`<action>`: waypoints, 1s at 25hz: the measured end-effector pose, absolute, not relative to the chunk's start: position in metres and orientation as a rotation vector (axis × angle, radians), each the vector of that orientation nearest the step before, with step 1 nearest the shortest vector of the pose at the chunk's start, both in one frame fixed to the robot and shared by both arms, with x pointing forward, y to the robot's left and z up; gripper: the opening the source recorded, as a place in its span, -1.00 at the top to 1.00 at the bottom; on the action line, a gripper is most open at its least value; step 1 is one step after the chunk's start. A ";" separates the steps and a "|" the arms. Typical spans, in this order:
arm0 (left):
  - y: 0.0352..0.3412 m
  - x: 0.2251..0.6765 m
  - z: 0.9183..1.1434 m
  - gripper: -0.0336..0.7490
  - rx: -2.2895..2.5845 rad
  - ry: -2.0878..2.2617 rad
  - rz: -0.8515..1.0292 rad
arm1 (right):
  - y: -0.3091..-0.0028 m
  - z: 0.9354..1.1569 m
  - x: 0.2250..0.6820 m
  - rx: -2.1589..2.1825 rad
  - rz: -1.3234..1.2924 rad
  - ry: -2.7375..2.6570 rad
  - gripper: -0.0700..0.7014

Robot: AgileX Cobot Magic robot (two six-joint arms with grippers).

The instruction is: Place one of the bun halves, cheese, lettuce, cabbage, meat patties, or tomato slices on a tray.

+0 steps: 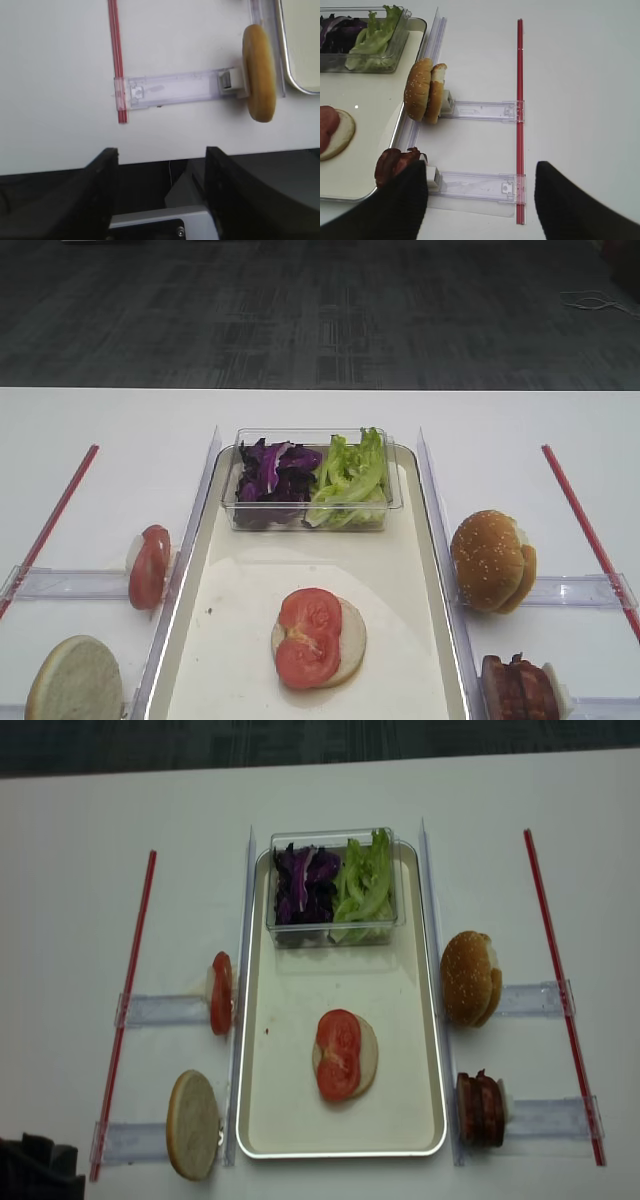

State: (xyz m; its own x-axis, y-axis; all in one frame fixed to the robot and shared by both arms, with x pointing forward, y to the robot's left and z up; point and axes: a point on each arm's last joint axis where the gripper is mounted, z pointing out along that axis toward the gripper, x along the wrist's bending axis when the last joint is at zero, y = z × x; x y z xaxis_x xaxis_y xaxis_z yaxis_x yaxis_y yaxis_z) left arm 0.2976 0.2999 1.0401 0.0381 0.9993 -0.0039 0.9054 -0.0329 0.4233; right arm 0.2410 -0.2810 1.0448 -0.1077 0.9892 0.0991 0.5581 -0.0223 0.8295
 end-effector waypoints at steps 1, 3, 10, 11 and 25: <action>0.300 0.295 1.038 -0.11 2.005 1.933 0.429 | -0.281 1.045 0.241 1.620 1.020 1.712 -0.40; 0.299 0.291 1.037 -0.11 1.994 1.917 0.438 | -0.281 1.045 0.241 1.620 1.020 1.712 -0.40; 0.298 0.286 1.040 -0.11 1.937 1.859 0.517 | -0.281 1.045 0.241 1.620 1.020 1.712 -0.40; 0.298 0.286 1.039 -0.11 1.922 1.846 0.537 | -0.281 1.045 0.241 1.620 1.020 1.712 -0.40; 0.297 0.285 1.035 -0.11 1.931 1.799 0.547 | -0.281 1.045 0.241 1.620 1.020 1.712 -0.40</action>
State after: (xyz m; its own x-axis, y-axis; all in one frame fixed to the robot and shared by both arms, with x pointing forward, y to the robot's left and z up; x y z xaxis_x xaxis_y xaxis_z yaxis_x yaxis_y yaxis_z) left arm 0.2852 0.2968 1.0347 0.0747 0.9971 -0.0117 0.8220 -0.0549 0.5669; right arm 0.2410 -0.2810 1.0448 -0.1077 0.9892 0.0991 0.5581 -0.0223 0.8295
